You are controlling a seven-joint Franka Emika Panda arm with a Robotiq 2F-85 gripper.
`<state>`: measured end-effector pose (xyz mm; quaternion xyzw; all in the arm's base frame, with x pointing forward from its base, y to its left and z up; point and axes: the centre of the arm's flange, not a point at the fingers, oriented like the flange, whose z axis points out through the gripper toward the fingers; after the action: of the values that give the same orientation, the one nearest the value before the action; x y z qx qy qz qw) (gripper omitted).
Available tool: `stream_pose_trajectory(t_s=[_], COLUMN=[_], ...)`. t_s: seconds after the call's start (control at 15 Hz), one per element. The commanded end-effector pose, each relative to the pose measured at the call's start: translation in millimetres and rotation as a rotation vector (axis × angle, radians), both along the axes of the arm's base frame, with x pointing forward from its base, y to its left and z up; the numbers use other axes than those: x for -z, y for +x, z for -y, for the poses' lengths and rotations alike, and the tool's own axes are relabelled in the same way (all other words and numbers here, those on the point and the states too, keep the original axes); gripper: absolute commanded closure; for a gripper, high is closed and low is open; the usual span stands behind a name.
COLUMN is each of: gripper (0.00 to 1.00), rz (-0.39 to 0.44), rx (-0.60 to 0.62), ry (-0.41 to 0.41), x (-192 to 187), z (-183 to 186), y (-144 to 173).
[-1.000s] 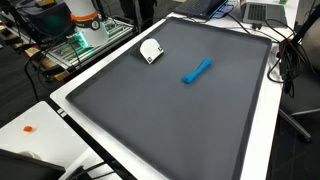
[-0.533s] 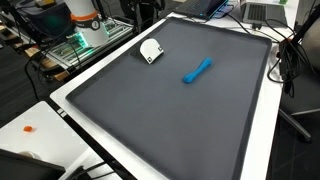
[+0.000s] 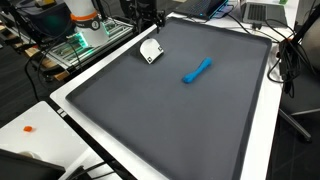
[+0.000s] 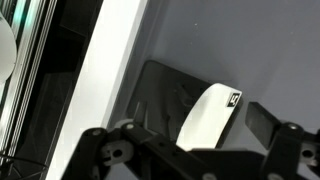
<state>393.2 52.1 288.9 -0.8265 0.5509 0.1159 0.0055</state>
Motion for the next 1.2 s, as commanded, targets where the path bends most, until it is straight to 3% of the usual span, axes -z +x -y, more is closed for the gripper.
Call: stream_pose_trajectory(t_s=[0.0,0.4,1.13], gripper=[0.00,0.00,0.00], rz=[-0.007,0.009,0.059], rx=[0.072,0.146,0.186], ry=[0.040,0.066,0.009], x=[17.9,34.1,49.6], z=[1.1,7.7,14.9], y=[9.0,12.6,16.5])
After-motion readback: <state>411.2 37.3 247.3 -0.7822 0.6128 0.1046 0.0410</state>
